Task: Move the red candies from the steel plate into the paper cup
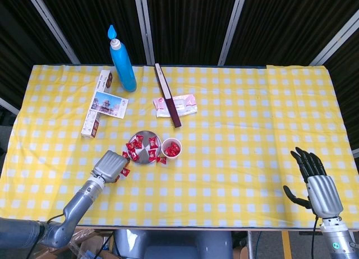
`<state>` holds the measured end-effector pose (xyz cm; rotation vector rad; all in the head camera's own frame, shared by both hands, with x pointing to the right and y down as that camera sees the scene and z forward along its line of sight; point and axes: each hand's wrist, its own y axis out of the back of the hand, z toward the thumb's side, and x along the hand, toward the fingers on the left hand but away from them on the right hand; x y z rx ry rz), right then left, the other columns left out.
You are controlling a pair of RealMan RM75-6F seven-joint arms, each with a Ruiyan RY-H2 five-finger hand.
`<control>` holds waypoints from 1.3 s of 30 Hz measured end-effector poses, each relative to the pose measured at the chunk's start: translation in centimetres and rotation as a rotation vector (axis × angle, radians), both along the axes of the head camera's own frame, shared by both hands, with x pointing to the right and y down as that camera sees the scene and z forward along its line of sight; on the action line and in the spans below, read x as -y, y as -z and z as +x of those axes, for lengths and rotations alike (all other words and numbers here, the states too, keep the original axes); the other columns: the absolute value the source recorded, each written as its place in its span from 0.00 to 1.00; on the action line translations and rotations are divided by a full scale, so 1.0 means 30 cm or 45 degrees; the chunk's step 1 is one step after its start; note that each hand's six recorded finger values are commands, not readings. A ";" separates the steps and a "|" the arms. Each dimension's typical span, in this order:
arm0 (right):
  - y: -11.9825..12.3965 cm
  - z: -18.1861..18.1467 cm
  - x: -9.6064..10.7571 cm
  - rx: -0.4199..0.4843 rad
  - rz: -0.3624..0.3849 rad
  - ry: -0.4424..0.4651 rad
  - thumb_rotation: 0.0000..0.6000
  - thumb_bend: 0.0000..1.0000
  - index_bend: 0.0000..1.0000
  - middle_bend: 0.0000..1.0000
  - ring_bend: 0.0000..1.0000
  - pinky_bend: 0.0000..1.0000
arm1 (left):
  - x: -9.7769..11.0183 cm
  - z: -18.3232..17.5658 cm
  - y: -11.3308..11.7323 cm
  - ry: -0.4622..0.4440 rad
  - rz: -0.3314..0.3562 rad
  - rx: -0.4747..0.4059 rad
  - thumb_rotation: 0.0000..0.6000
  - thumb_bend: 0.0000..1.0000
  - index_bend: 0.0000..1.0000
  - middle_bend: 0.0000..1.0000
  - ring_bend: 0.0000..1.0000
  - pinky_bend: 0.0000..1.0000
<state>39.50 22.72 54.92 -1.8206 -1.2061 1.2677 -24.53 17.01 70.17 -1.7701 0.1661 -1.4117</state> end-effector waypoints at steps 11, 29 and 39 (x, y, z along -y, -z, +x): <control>0.003 0.001 0.000 0.003 0.004 -0.001 1.00 0.39 0.00 0.00 0.00 0.00 | -0.009 0.016 -0.020 0.018 -0.005 -0.019 1.00 0.44 0.57 0.93 0.97 0.99; 0.001 -0.003 0.000 0.005 0.004 0.001 1.00 0.39 0.00 0.00 0.00 0.00 | 0.149 0.200 0.226 0.065 0.168 -0.341 1.00 0.44 0.55 0.92 0.97 0.99; 0.005 0.004 0.004 0.019 0.004 -0.014 1.00 0.39 0.00 0.00 0.00 0.00 | 0.248 0.426 0.198 0.015 0.243 -0.357 1.00 0.43 0.54 0.91 0.97 0.99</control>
